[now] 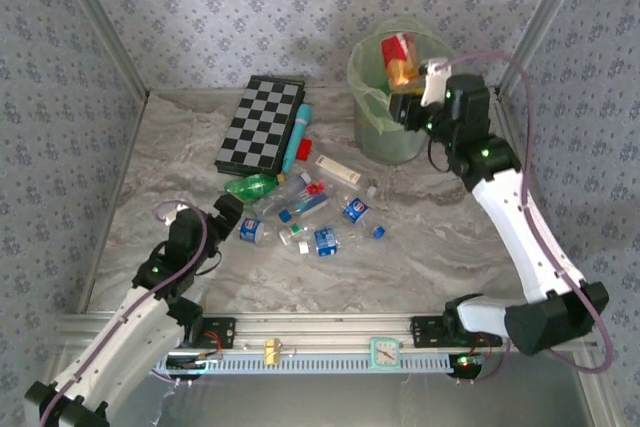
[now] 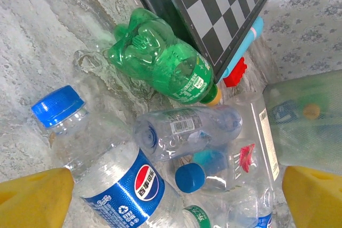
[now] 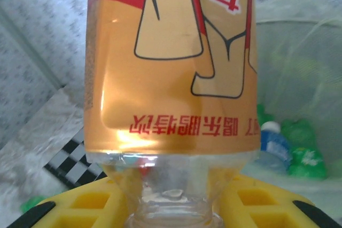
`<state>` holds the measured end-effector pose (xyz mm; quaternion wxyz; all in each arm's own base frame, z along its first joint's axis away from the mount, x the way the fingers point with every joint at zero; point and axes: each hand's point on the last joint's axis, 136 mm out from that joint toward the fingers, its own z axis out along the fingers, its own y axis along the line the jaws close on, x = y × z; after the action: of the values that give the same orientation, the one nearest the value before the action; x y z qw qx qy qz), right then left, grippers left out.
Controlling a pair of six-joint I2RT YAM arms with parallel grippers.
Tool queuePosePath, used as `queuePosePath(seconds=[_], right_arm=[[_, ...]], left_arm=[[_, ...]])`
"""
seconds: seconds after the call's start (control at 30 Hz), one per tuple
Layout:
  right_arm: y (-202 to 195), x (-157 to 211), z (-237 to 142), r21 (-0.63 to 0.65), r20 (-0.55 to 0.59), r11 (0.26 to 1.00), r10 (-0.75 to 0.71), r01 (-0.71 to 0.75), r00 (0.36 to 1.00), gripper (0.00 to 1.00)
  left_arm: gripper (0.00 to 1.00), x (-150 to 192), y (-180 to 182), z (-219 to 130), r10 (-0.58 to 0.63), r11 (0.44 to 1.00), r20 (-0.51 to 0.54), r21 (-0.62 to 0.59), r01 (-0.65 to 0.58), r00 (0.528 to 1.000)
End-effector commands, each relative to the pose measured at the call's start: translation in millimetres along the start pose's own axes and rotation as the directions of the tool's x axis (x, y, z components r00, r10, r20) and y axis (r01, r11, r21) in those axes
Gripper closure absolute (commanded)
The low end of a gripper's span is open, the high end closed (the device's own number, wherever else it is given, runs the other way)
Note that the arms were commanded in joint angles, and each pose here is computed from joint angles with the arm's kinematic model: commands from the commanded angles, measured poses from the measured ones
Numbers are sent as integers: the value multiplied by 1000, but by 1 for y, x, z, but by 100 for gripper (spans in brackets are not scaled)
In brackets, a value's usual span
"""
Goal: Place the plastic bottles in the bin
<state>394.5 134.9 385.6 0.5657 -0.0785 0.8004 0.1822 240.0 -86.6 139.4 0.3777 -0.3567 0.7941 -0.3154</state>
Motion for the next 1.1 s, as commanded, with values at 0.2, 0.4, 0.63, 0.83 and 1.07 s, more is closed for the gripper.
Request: queuePosePath(seconds=[0.2, 0.4, 0.63, 0.83, 1.07], right_arm=[[-64, 5, 74, 141, -172, 986, 116, -92, 978, 62], [-71, 30, 109, 155, -310, 983, 143, -99, 940, 62], [-71, 50, 125, 160, -390, 983, 149, -92, 909, 56], [-70, 49, 127, 158, -393, 984, 145, -88, 908, 44], [-63, 21, 108, 168, -339, 985, 99, -44, 936, 27]], left_arm=[[0, 1, 12, -5, 46, 999, -7, -28, -46, 999], [0, 4, 14, -7, 75, 996, -25, -38, -76, 997], [0, 3, 13, -8, 82, 996, -27, -38, -83, 996], [0, 4, 13, -8, 75, 996, -34, -36, -76, 997], [0, 4, 12, -8, 68, 997, -31, -33, -69, 997]])
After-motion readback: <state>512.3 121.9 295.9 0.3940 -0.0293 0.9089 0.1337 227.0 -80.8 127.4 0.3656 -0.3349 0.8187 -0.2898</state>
